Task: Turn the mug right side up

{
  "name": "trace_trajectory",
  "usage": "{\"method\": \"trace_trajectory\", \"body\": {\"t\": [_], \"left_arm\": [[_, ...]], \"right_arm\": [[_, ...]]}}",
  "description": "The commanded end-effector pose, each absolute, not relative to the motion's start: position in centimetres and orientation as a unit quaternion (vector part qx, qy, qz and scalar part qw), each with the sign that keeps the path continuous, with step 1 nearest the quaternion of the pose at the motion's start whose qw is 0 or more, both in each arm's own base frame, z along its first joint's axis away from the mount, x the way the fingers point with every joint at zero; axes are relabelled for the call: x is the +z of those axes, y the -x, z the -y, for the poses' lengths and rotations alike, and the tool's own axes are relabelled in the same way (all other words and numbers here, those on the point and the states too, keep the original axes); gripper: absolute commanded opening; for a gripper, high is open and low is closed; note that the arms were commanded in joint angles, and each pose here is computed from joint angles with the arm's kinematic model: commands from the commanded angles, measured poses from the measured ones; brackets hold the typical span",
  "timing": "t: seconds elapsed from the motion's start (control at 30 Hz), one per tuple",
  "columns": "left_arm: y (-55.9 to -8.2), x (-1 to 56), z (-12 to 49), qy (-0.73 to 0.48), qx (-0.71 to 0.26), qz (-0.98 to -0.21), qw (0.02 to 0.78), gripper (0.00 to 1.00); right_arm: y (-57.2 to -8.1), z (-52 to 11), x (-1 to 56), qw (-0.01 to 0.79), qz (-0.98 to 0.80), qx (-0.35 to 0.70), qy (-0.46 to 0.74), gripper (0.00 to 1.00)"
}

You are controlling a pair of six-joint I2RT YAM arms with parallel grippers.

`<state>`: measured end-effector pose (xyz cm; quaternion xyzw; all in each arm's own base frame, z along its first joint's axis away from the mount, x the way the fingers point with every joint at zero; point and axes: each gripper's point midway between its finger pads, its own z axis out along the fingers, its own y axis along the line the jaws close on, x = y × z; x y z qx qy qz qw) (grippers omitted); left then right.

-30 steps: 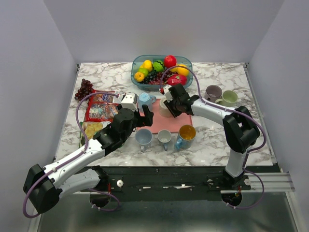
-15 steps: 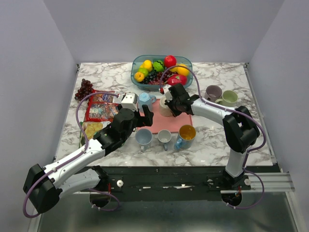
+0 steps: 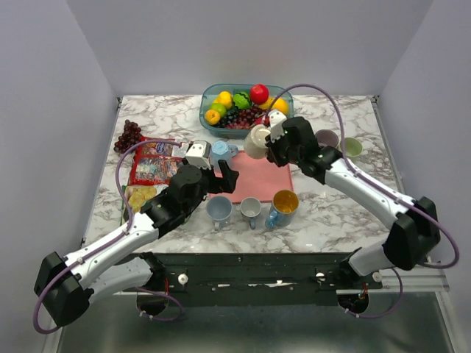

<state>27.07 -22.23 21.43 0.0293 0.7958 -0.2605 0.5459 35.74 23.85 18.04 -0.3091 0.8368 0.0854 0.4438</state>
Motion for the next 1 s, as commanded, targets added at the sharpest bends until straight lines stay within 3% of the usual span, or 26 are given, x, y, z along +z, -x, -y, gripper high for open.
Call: {"method": "trace_trajectory", "body": {"t": [0.0,0.4,0.6,0.77,0.97], "left_arm": [[-25.8,25.0,24.5,-0.071,-0.345,-0.749,0.561,0.99],[-21.9,33.3,29.7,-0.122,-0.548,-0.606,0.564,0.99],[-21.8,37.1,31.5,-0.115,-0.603,-0.561,0.555,0.96],[-20.0,40.6,33.4,-0.159,-0.658,-0.507,0.533,0.78],[-17.4,41.8,34.7,-0.196,-0.684,-0.468,0.525,0.78]], "right_arm": [[-34.4,-25.0,26.3,0.534,-0.781,0.169,0.276,0.01],[-24.6,-26.3,40.6,0.613,-0.623,0.423,0.238,0.01],[-20.3,-25.2,44.7,0.630,-0.562,0.474,0.252,0.01],[-18.7,-24.6,45.6,0.629,-0.546,0.490,0.256,0.01],[-17.9,-23.6,46.1,0.640,-0.540,0.491,0.241,0.01]]}}
